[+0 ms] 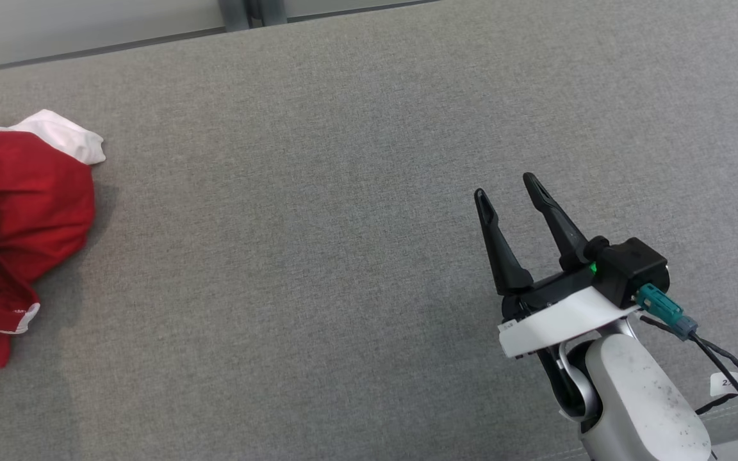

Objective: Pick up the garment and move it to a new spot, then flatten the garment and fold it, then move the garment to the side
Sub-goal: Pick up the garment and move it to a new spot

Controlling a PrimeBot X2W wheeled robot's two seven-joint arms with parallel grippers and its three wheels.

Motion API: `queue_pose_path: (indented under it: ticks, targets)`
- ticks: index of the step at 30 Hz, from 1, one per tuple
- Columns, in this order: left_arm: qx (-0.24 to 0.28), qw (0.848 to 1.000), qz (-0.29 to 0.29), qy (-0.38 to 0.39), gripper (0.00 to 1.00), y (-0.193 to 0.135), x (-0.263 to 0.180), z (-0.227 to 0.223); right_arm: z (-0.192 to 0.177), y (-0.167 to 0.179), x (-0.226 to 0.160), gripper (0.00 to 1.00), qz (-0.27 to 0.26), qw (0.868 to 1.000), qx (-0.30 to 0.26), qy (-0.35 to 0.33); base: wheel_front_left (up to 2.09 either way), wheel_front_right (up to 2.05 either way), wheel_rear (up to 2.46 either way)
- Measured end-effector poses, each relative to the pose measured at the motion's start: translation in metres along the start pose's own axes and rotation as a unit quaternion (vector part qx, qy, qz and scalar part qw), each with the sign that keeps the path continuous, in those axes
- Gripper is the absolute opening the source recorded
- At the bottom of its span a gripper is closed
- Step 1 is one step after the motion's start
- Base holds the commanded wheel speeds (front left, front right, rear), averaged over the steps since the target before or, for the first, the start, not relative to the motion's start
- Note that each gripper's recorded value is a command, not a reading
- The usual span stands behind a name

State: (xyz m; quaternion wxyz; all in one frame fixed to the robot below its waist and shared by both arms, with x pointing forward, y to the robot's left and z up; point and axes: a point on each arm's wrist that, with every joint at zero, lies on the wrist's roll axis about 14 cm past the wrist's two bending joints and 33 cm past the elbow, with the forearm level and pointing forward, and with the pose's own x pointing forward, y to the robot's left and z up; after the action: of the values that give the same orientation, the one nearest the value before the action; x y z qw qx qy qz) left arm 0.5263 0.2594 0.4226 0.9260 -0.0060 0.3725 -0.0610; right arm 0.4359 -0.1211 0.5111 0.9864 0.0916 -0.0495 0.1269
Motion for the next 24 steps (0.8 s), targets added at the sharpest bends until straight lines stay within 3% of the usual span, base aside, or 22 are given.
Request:
queue_pose_path:
  ticks: [7, 11, 24]
  targets:
    - [0.036, 0.998, -0.024, -0.041, 0.0, -0.018, -0.019, 0.022, 0.007, 0.006, -0.005, 1.0, 0.003, 1.0, 0.004, -0.007, 0.0, 0.0, 0.0]
    - [0.086, 0.992, -0.039, -0.078, 0.0, -0.035, -0.043, 0.043, 0.014, 0.012, -0.011, 1.0, 0.006, 1.0, 0.007, -0.014, 0.0, 0.0, 0.0]
    - [0.117, 0.952, -0.186, -0.211, 0.0, -0.158, -0.127, 0.106, 0.05, 0.013, -0.035, 1.0, -0.003, 0.998, 0.0, -0.059, 0.0, 0.0, 0.0]
